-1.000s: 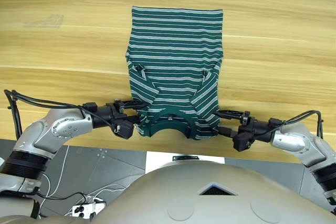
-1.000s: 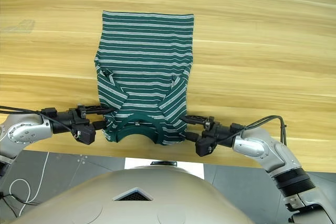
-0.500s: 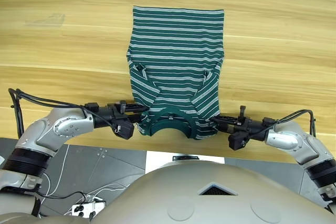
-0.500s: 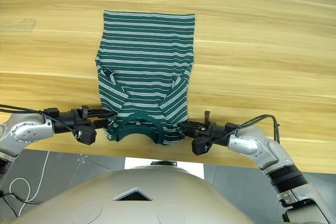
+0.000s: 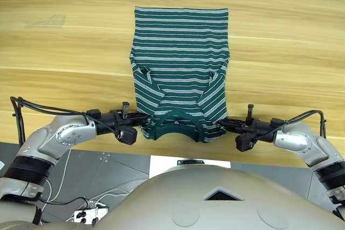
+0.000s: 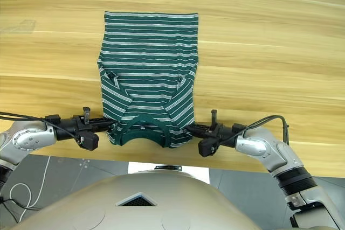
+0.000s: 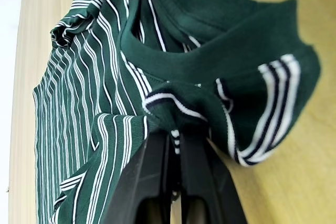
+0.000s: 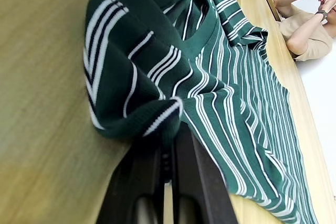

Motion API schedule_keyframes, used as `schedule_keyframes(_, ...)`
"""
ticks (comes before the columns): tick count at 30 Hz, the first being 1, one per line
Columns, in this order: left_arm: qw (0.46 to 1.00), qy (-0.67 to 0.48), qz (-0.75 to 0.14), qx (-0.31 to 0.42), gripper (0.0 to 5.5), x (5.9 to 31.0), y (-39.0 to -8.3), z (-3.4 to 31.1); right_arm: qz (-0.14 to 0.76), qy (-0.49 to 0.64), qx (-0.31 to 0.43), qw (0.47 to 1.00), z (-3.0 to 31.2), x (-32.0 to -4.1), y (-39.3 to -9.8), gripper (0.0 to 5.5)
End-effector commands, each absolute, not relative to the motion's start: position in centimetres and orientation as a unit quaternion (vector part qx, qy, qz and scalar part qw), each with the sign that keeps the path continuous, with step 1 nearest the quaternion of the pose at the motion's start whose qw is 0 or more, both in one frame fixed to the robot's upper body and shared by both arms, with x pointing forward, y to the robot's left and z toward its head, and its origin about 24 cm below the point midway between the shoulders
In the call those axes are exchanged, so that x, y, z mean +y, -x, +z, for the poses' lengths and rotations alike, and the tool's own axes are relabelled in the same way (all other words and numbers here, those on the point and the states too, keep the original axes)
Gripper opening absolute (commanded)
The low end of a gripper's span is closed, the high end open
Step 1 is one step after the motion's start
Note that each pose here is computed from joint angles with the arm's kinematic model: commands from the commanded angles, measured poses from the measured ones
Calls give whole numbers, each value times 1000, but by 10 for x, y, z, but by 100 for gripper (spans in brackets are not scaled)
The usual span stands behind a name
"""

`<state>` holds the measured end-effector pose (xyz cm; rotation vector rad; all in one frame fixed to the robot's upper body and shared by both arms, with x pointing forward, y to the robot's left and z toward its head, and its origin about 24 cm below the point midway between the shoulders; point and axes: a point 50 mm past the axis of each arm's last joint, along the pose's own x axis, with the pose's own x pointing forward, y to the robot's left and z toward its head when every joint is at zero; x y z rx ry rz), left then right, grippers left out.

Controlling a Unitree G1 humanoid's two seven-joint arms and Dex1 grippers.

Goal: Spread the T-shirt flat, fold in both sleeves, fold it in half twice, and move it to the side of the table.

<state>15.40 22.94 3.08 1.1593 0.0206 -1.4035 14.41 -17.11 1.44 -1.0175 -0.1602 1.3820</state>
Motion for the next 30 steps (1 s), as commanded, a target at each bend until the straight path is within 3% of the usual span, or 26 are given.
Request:
schedule_keyframes(1,620,-494,-607,53,3,238,-150,21,600,467,-75,645,25,-181,-155,0)
schedule_keyframes(6,659,-435,-613,30,3,220,-128,28,649,451,-28,612,29,-191,-128,0)
schedule_keyframes(9,667,-404,-626,20,3,212,-107,39,656,415,-37,629,44,-185,-114,0)
schedule_keyframes(14,682,-388,-620,4,3,203,-94,57,653,386,-62,649,65,-176,-114,0)
schedule_keyframes(19,722,-369,-585,6,3,210,-103,60,645,354,-66,674,75,-174,-120,0)
schedule_keyframes(22,763,-328,-557,-5,3,211,-126,56,589,335,-81,731,76,-171,-149,0)
schedule_keyframes(26,860,-218,-461,-8,3,199,-193,43,430,300,-77,848,68,-170,-228,0)
schedule_keyframes(30,913,-117,-391,13,3,189,-236,36,341,281,-46,896,54,-165,-277,0)
